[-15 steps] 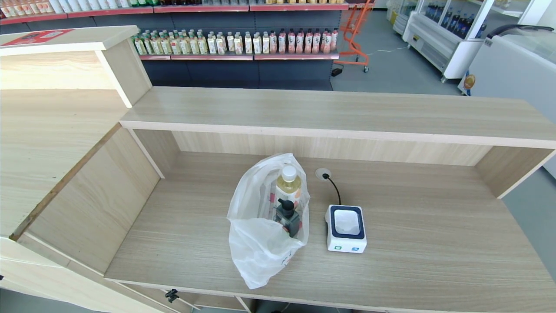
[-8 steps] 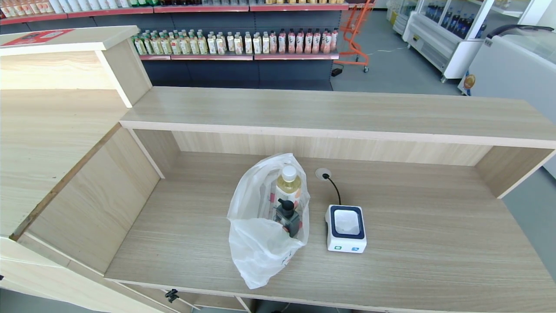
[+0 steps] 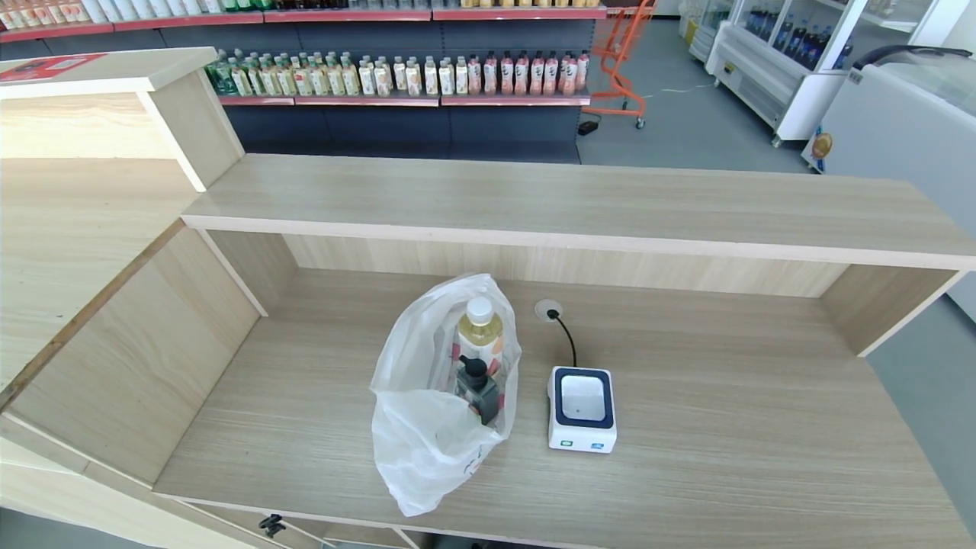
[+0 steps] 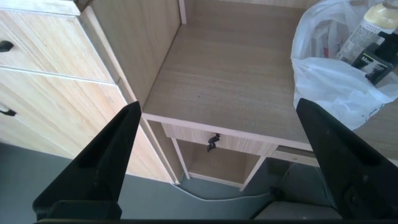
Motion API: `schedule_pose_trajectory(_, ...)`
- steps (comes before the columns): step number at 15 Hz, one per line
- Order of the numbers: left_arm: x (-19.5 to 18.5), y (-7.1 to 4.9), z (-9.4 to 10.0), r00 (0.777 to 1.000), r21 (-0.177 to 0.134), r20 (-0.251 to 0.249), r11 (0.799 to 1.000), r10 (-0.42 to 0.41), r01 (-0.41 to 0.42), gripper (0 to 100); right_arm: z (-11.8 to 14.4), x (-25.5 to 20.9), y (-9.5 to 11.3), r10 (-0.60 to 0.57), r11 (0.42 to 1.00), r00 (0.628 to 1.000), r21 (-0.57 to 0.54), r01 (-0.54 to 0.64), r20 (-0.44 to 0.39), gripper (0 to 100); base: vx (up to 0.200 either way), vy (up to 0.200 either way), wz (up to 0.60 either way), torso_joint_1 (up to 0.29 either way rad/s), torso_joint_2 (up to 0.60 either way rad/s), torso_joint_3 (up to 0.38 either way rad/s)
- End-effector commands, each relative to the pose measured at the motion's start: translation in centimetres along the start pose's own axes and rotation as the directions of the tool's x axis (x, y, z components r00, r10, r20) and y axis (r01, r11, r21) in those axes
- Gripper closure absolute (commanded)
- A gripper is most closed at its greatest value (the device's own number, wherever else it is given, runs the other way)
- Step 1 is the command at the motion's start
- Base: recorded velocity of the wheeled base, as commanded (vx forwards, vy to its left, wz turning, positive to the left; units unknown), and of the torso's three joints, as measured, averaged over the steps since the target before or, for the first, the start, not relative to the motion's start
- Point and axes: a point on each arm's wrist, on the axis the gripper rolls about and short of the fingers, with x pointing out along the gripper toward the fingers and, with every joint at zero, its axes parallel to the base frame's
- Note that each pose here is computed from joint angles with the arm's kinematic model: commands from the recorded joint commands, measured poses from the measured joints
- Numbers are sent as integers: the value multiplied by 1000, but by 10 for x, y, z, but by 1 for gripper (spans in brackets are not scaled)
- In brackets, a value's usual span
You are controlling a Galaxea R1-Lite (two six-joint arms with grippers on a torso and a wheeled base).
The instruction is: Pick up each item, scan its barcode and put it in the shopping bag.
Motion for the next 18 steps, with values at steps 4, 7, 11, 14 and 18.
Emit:
schedule_pose_trajectory(4, 0, 0, 0, 1000, 2, -2, 1000, 2, -2, 0, 0, 0, 0, 2, 1000, 1000, -1, -2, -5, 100, 0, 0, 0, 0, 0, 0)
schedule_pose_trajectory(7, 0, 0, 0, 1000, 1, 0, 1000, 2, -2, 0, 0, 0, 0, 1, 1000, 1000, -1, -1, -5, 100, 0, 0, 0, 0, 0, 0)
schedule_pose_trajectory(11, 0, 0, 0, 1000, 0, -2, 1000, 2, -2, 0, 0, 0, 0, 2, 1000, 1000, -5, -3, -6, 100, 0, 0, 0, 0, 0, 0)
schedule_pose_trajectory(14, 0, 0, 0, 1000, 0, 0, 1000, 2, -2, 0, 0, 0, 0, 2, 1000, 1000, -4, -3, -6, 100, 0, 0, 0, 0, 0, 0)
schedule_pose_trajectory(18, 0, 0, 0, 1000, 0, -2, 1000, 2, -2, 0, 0, 0, 0, 2, 1000, 1000, -5, -3, -6, 100, 0, 0, 0, 0, 0, 0)
